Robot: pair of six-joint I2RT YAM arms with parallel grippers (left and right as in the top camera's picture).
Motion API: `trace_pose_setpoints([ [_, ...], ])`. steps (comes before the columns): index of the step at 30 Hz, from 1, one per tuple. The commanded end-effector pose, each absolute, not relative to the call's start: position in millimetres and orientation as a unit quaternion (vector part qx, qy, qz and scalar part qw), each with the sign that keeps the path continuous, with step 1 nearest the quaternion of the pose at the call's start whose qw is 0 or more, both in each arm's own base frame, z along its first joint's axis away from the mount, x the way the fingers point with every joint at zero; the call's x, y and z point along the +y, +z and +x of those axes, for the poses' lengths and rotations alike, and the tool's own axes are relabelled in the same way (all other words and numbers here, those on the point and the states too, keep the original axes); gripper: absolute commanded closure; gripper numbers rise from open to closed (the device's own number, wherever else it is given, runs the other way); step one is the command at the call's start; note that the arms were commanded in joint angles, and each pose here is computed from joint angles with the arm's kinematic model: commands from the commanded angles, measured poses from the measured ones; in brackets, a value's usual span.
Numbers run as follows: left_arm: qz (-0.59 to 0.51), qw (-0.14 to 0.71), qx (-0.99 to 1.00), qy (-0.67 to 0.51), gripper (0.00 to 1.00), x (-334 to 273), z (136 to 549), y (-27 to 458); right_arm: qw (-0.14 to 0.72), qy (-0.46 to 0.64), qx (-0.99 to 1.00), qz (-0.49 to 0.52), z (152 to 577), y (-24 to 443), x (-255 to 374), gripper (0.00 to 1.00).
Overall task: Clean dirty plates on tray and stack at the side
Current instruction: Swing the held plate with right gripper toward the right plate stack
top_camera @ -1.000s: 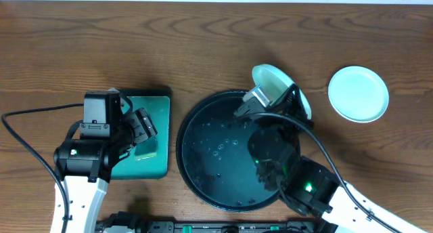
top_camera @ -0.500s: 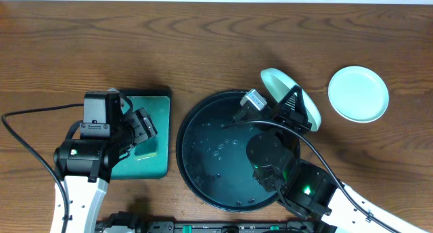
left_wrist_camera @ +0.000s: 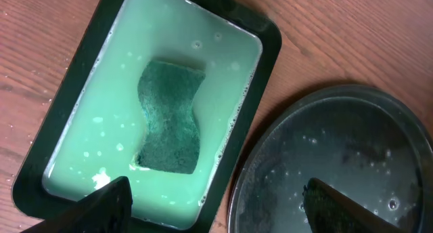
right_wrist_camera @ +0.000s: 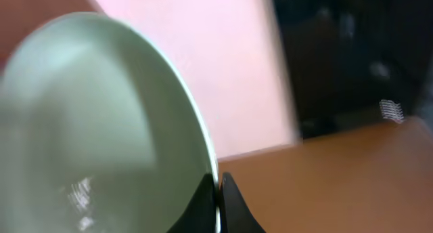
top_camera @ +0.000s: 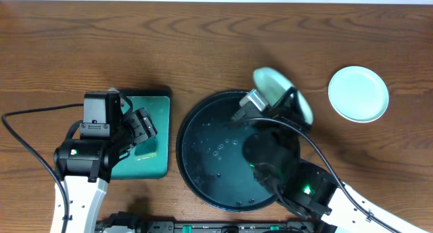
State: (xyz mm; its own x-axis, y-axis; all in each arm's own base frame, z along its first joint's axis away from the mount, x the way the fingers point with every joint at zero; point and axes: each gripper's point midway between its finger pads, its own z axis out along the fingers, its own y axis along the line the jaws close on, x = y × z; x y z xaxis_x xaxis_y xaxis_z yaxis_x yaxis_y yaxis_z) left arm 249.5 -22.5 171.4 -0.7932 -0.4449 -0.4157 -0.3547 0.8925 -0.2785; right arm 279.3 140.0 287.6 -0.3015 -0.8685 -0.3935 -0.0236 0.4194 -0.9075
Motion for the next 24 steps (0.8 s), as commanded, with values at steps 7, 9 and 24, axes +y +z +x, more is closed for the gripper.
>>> trace_pose_setpoints([
  [7,-0.212,0.244,0.942,-0.092,0.18,-23,250,176,0.391,0.079,0.916,0.052,288,154,184,0.99],
  [9,-0.212,0.244,0.942,-0.092,0.18,-23,250,176,0.395,0.097,0.906,0.116,299,158,172,0.99],
  [24,-0.211,0.245,0.942,-0.093,0.18,-23,250,176,0.437,-0.255,0.778,0.374,297,190,-82,0.98],
])
